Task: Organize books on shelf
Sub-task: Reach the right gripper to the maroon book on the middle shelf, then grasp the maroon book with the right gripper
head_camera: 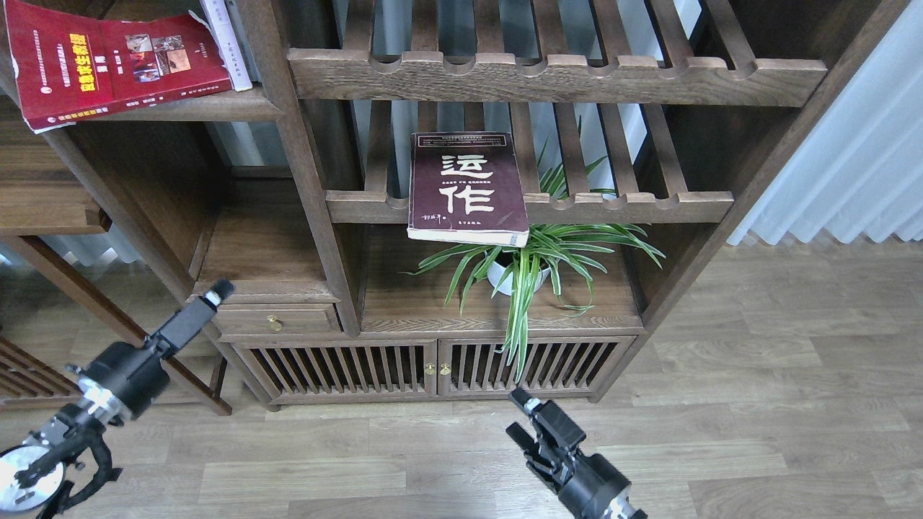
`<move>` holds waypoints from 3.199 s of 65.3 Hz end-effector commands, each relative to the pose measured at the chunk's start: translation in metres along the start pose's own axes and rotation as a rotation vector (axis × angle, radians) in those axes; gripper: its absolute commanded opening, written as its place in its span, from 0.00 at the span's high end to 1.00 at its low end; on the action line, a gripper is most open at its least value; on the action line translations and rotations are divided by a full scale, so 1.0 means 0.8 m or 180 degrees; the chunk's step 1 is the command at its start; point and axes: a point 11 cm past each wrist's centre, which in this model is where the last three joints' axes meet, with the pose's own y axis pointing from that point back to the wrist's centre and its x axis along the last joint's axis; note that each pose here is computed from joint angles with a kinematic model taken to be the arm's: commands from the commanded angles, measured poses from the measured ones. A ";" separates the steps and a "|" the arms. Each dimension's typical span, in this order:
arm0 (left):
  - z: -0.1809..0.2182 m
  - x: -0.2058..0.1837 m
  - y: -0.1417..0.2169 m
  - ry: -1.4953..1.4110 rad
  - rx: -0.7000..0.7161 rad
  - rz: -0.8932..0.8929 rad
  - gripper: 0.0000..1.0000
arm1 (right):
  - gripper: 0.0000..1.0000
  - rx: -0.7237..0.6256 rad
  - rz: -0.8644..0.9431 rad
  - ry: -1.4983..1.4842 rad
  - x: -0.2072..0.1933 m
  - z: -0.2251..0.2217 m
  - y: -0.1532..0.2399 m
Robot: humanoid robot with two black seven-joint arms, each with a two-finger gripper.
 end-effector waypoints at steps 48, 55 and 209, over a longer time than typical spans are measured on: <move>0.033 0.081 0.063 0.0275 -0.0362 0.0635 0.00 | 0.02 0.0412 0.0499 0.0705 -0.123 -0.133 -0.185; 0.035 0.081 0.063 0.0273 -0.0370 0.0632 0.00 | 0.02 0.0434 0.0578 0.0696 -0.114 -0.137 -0.182; 0.038 0.085 0.070 0.0263 -0.0387 0.0672 0.00 | 0.92 0.0424 0.0528 0.0753 -0.129 -0.142 -0.194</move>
